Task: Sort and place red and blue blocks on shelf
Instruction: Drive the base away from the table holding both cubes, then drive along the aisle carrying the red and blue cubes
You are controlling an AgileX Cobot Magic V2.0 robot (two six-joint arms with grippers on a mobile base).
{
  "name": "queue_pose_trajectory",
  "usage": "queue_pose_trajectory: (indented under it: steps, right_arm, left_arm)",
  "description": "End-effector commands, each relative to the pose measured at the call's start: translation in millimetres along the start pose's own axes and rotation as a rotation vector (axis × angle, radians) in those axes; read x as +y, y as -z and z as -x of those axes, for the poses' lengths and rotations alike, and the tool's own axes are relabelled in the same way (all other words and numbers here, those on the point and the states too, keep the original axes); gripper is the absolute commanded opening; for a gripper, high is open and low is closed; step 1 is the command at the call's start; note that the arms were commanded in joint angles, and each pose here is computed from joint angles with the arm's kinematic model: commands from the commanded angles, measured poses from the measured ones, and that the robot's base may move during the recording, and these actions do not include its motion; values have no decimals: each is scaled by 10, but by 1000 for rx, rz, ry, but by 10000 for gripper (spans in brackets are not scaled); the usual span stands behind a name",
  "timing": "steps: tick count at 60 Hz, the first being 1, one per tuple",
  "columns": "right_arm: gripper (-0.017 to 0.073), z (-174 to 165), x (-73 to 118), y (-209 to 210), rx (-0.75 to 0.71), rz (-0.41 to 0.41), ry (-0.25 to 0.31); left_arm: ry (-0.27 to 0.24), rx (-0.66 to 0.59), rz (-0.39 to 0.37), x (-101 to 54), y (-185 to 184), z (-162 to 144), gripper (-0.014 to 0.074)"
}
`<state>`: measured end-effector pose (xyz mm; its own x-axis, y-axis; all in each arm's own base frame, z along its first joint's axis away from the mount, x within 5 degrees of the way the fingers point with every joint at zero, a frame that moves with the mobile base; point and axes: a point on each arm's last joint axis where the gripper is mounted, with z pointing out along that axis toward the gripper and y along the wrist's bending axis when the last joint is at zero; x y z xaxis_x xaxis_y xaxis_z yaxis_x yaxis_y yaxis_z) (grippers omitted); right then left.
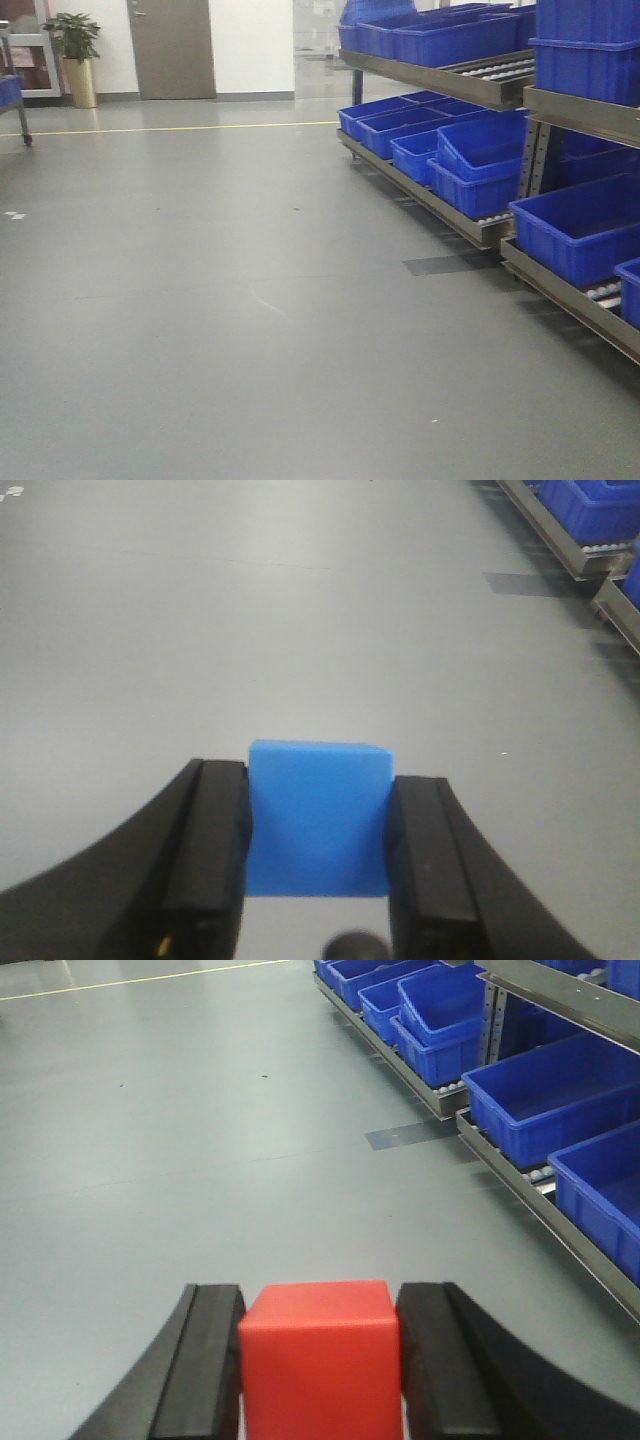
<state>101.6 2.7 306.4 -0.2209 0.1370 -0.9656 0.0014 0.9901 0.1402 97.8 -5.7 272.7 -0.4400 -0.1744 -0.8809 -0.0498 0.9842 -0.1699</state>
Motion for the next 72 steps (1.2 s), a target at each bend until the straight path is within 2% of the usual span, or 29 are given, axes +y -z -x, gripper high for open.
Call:
queue_pose_trajectory:
  steps: [1, 72]
  right_arm:
    - [55, 177, 8, 34, -120, -2, 13]
    - [55, 177, 8, 34, -120, -2, 13]
  left_arm:
    - [0, -92, -38, -49, 33, 154, 122]
    - [0, -92, -38, -49, 33, 154, 122]
